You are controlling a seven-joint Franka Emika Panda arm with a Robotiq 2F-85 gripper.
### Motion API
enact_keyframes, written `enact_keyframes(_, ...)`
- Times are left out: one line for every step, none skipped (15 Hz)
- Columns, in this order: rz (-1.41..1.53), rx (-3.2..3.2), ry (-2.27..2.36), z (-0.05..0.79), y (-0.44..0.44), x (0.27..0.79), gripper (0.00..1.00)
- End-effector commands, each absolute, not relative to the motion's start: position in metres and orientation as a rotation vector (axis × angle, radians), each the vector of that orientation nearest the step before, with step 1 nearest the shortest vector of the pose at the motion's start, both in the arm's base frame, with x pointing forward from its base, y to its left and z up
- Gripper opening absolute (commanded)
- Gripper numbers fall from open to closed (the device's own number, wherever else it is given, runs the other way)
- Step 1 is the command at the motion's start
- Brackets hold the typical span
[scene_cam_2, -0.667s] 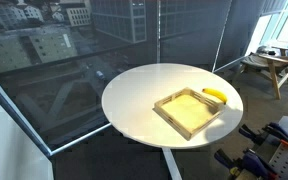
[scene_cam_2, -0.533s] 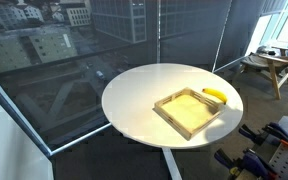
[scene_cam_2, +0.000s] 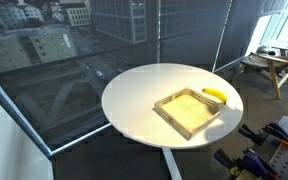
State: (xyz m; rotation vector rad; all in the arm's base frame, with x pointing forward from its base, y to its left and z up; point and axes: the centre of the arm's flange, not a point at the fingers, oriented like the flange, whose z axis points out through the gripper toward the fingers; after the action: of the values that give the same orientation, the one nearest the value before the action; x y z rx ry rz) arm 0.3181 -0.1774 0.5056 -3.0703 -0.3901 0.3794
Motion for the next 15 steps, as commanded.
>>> enact_keyframes(0.379,-3.07,-0.39,0.506,-0.177,0.318,1.0)
enact_keyframes(0.379,-3.07,-0.39,0.506,-0.177,0.318,1.0)
enact_keyframes(0.379,-3.068,-0.392,0.506,-0.177,0.319,1.0)
enact_keyframes(0.378,-3.063,-0.394,0.505,-0.177,0.321,1.0)
enact_keyframes(0.375,-3.057,-0.399,0.505,-0.177,0.322,1.0)
enact_keyframes(0.363,-3.051,-0.403,0.505,-0.177,0.323,1.0)
enact_keyframes(0.344,-3.044,-0.407,0.504,-0.177,0.325,1.0)
enact_keyframes(0.328,-3.039,-0.408,0.504,-0.176,0.327,1.0)
enact_keyframes(0.314,-3.033,-0.408,0.504,-0.175,0.329,1.0)
enact_keyframes(0.295,-3.024,-0.406,0.503,-0.175,0.332,1.0)
enact_keyframes(0.278,-3.019,-0.403,0.503,-0.174,0.334,1.0)
enact_keyframes(0.258,-3.014,-0.4,0.502,-0.173,0.337,1.0)
enact_keyframes(0.236,-3.015,-0.394,0.502,-0.172,0.341,1.0)
enact_keyframes(0.219,-3.017,-0.392,0.501,-0.172,0.343,1.0)
enact_keyframes(0.199,-3.024,-0.387,0.5,-0.171,0.347,1.0)
